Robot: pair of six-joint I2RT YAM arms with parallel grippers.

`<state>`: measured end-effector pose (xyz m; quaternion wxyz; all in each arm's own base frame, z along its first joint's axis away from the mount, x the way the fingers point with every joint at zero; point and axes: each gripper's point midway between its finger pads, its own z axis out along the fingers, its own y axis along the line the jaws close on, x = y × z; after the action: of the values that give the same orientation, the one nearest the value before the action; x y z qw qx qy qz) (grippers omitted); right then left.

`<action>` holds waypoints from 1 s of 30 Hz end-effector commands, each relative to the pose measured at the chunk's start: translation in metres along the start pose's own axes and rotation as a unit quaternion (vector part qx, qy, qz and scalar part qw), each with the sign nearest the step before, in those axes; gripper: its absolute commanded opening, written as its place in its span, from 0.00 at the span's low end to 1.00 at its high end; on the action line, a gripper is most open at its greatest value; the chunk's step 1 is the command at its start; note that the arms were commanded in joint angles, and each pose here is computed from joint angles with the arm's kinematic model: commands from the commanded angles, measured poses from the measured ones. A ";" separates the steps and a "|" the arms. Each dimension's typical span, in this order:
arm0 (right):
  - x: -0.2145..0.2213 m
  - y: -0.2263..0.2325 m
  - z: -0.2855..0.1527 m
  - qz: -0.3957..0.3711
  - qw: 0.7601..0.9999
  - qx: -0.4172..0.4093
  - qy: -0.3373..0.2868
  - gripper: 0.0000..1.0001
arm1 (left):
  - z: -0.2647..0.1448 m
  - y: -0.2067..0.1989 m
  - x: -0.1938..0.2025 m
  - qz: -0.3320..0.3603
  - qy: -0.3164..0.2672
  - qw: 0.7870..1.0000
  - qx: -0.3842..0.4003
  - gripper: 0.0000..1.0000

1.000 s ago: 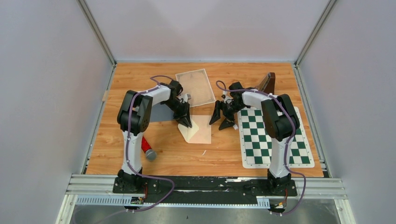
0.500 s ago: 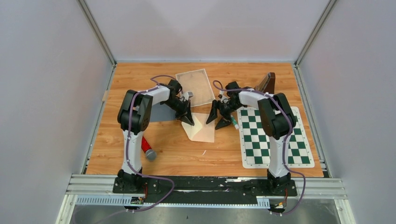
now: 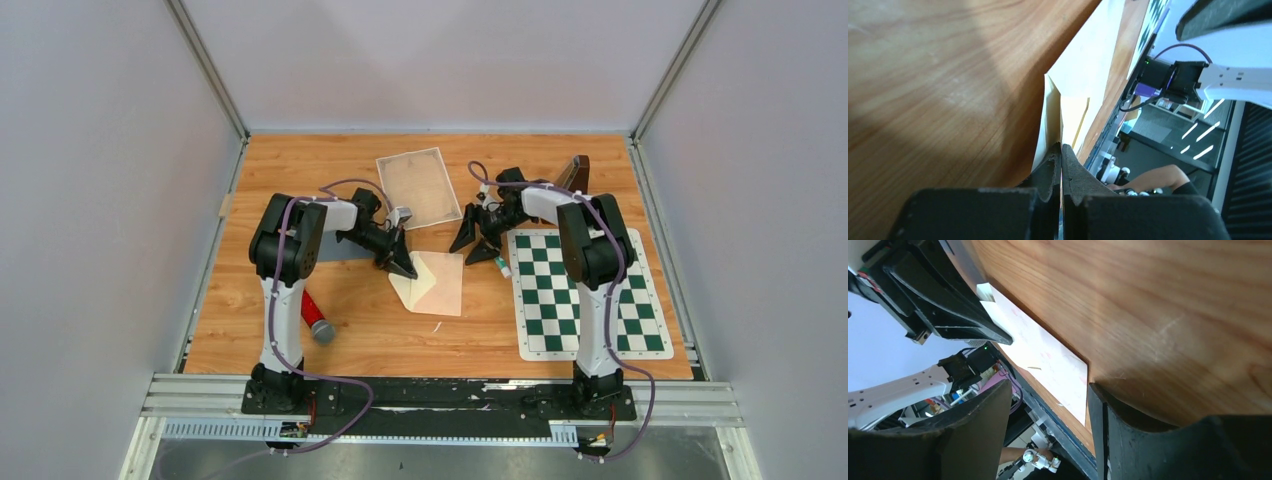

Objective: Place the letter into the envelope and seal it
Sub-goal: Place the letter in the envelope.

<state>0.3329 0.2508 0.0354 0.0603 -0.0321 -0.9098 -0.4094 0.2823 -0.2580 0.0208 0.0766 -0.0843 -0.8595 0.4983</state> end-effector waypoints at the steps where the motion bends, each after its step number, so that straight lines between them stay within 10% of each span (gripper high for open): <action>1: -0.022 -0.025 0.016 -0.067 0.997 0.016 -0.019 0.57 | -0.006 -0.019 0.002 0.085 -0.004 0.995 0.051 0.00; 16: -0.022 -0.012 -0.006 -0.148 0.988 -0.015 -0.037 0.50 | -0.009 -0.007 0.009 0.106 0.028 0.994 0.022 0.00; 22: -0.005 -0.015 -0.015 -0.153 0.988 0.006 -0.028 0.49 | -0.019 0.021 -0.016 0.049 -0.008 0.992 -0.113 0.32; 30: 0.008 -0.002 -0.017 -0.158 0.987 -0.001 -0.025 0.48 | -0.034 0.016 -0.017 0.039 -0.027 0.987 -0.152 0.31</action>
<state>0.3260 0.2360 0.0337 -0.0012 0.0780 -0.9031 -0.4223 0.2893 -0.2399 0.0225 0.0603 -0.1154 -0.8970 0.4224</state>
